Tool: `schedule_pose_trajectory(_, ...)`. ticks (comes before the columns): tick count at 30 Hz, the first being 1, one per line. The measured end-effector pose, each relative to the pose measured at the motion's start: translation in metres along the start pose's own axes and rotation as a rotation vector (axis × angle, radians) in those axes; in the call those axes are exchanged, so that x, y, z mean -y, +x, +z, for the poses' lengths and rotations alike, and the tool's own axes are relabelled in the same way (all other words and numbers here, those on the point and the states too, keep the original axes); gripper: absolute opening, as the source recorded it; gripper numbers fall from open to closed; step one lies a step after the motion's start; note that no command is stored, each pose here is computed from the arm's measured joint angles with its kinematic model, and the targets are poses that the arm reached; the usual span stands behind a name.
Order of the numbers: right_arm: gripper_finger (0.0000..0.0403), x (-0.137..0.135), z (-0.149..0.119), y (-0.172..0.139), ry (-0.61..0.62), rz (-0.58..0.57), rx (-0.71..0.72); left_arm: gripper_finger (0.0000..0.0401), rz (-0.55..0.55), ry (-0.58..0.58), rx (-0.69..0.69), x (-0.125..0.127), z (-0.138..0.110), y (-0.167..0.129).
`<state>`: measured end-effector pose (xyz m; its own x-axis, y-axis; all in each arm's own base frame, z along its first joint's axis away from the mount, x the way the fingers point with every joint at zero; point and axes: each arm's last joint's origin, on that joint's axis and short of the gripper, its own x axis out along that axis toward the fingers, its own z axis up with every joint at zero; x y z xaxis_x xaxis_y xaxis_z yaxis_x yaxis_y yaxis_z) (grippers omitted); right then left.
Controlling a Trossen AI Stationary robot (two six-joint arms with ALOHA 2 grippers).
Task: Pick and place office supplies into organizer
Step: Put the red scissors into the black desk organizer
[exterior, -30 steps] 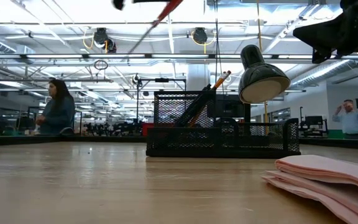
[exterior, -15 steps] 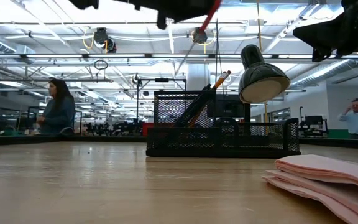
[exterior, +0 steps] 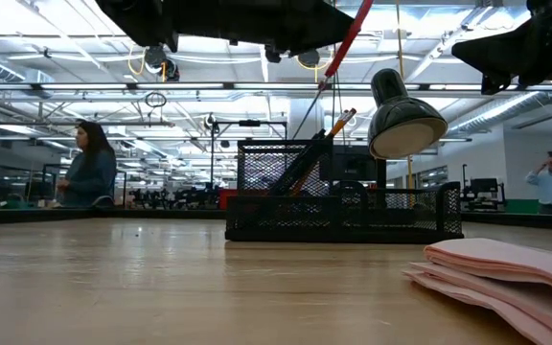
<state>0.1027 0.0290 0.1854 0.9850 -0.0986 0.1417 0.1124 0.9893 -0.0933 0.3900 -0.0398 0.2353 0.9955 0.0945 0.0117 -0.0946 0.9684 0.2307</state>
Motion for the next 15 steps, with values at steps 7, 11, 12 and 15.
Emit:
schedule_pose_trajectory(7,0.0004,0.0000,0.0000,0.0000,0.000,-0.001,0.000,0.0097,-0.036,0.015,-0.037,0.0021,-0.0040,-0.0002)
schedule_pose_trajectory(11,0.0004,0.0000,0.0000,0.0000,0.003,-0.001,0.000,0.0097,-0.052,-0.005,-0.065,0.0030,-0.0070,-0.0004)
schedule_pose_trajectory(12,0.0004,0.0000,0.0000,0.0000,0.003,-0.001,0.000,0.0097,-0.065,0.000,-0.059,0.0040,-0.0066,-0.0005)
schedule_pose_trajectory(15,0.0004,0.0000,0.0000,0.0000,0.003,-0.001,0.000,0.0097,-0.083,0.036,-0.045,0.0075,-0.0041,-0.0016)
